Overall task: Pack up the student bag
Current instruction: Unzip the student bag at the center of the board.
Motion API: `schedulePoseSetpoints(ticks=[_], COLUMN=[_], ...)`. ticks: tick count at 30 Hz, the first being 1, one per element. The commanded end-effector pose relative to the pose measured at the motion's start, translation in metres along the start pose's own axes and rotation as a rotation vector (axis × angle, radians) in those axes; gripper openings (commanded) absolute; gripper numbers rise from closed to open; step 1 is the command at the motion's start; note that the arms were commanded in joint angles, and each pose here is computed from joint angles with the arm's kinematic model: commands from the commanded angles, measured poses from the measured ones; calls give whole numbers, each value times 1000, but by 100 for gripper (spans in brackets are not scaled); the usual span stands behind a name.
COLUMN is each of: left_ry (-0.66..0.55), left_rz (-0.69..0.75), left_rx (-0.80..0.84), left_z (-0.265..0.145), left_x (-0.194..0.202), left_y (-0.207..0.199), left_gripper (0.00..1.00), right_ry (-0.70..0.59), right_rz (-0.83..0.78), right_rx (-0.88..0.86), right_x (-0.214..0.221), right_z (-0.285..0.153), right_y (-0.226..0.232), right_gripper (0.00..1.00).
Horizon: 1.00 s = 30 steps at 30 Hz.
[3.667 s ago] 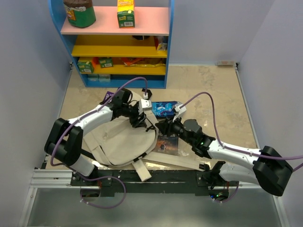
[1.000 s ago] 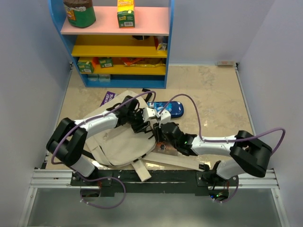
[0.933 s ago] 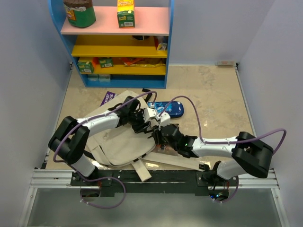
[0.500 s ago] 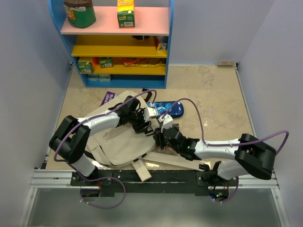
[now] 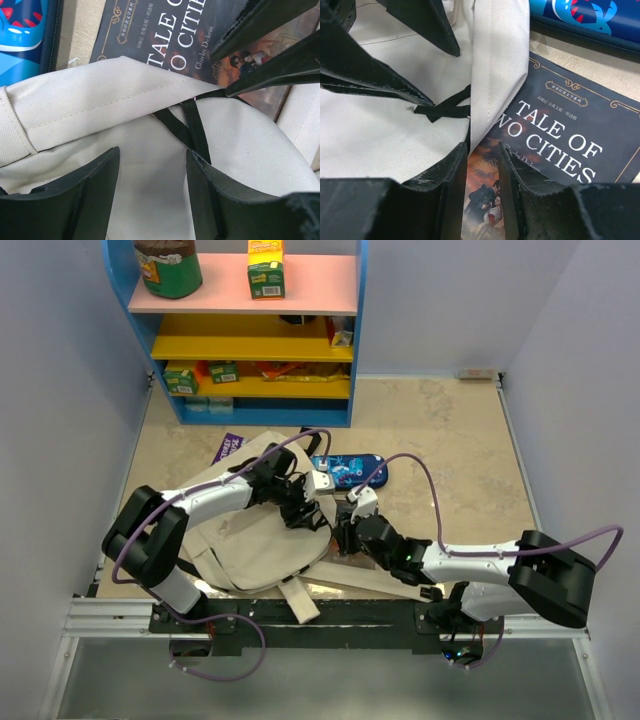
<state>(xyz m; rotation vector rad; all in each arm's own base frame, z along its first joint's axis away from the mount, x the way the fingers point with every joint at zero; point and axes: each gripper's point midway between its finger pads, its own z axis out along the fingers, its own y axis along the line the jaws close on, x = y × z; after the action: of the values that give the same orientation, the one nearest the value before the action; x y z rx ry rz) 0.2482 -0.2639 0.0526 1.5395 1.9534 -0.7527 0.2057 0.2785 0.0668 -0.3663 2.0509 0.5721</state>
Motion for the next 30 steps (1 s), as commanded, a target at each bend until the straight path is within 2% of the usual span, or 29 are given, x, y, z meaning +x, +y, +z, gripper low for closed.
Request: schedulePoseSetpoints(ticks=[1,7,9,14,21,30], left_ry=[-51,-53,-73,-105,-108,-94], left_rz=[46,54,39,20,17,-10], left_rx=[18,-122,-150,-67,-6,-169], left_z=[-6,-19,-22,-18,-7,5], left_x=[-24,-40,-47,-52,-45,-39], left_y=[-2,27,33,16,-7,20], left_gripper=[60,59,58,58,58,58], right_ry=[-23,-29,-68,-148,-175,-176], right_rz=[36,50,63,101,146,161], right_rx=[21,12,-10,-2,-11,-21], right_x=[-1,2,-7,-25,-27,-25], right_z=[0,-2,-7,-16,-17,-19], right_y=[-4,-2,2,-1,-1,-2], right_gripper=[33,29,29,31,32,31])
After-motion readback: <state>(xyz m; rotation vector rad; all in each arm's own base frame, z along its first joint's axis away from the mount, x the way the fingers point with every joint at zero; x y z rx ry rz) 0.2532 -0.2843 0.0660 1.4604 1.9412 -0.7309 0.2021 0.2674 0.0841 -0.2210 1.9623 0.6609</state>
